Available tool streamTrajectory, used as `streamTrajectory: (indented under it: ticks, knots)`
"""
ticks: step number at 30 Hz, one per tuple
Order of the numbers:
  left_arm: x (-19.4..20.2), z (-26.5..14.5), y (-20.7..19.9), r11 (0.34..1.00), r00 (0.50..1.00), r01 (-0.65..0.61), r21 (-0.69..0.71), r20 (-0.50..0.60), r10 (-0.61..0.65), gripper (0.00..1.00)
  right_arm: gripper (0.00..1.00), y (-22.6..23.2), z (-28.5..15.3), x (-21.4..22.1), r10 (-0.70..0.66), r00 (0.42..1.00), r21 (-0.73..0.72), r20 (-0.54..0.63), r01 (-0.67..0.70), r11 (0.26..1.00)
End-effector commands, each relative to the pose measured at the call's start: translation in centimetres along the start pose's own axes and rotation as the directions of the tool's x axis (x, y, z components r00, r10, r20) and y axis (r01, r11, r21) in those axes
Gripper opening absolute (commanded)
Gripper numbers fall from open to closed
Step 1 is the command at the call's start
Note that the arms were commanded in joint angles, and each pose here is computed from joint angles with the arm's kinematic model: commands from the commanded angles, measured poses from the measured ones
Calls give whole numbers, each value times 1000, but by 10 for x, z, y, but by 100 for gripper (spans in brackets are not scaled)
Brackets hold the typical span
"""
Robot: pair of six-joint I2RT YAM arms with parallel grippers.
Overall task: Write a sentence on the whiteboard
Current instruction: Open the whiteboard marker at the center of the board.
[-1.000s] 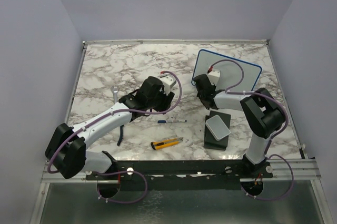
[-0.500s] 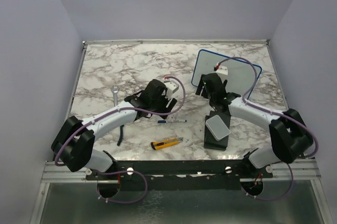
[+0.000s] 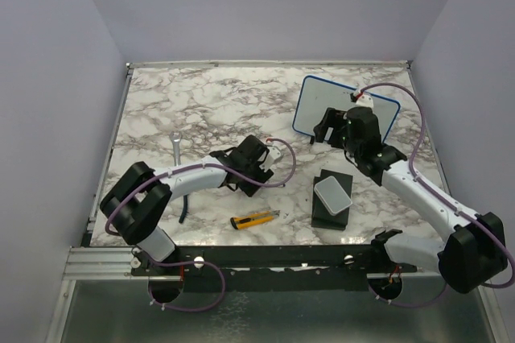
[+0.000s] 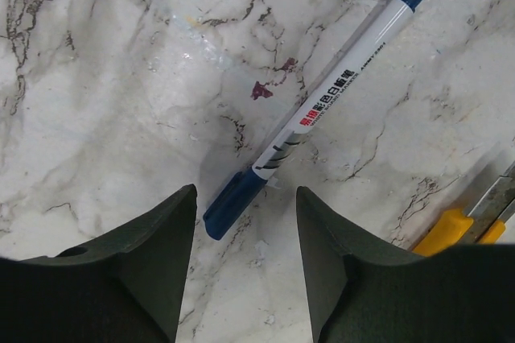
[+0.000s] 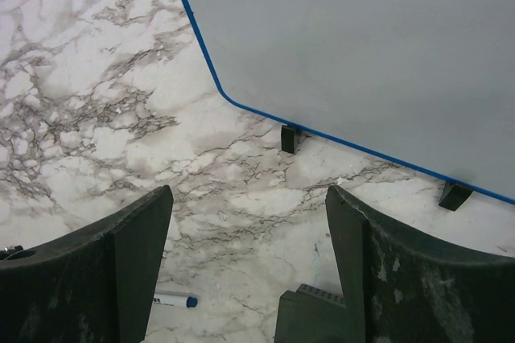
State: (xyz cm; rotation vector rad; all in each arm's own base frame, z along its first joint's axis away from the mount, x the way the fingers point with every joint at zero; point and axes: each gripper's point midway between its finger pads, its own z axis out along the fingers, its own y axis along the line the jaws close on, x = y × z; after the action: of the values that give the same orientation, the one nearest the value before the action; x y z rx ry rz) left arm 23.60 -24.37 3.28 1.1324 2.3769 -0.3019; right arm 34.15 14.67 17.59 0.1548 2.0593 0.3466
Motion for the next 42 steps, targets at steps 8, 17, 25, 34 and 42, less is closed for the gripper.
streamTrajectory:
  ticks: [8, 17, 25, 34, 42]
  knots:
    - [23, 15, -20, 996, 991, -77, 39, -106, 81, 35, 81, 2, -12, 5, -1, 998, -95, -63, -5, 995]
    - [26, 12, -44, 982, 978, -178, 60, -99, 183, 13, 81, 5, -24, 2, -18, 998, -125, -65, 10, 992]
    - [-12, -26, -49, 969, 963, -245, -32, 105, 247, 2, 83, 24, -51, 20, -82, 977, -294, -196, 21, 956]
    - [-52, -77, -76, 958, 906, -278, 70, 351, 237, 1, 83, 70, -98, 37, -119, 913, -651, -391, -182, 737]
    - [-61, -98, -89, 944, 877, -306, 124, 423, 229, 1, 79, 88, -119, 65, -203, 838, -736, -507, -299, 607]
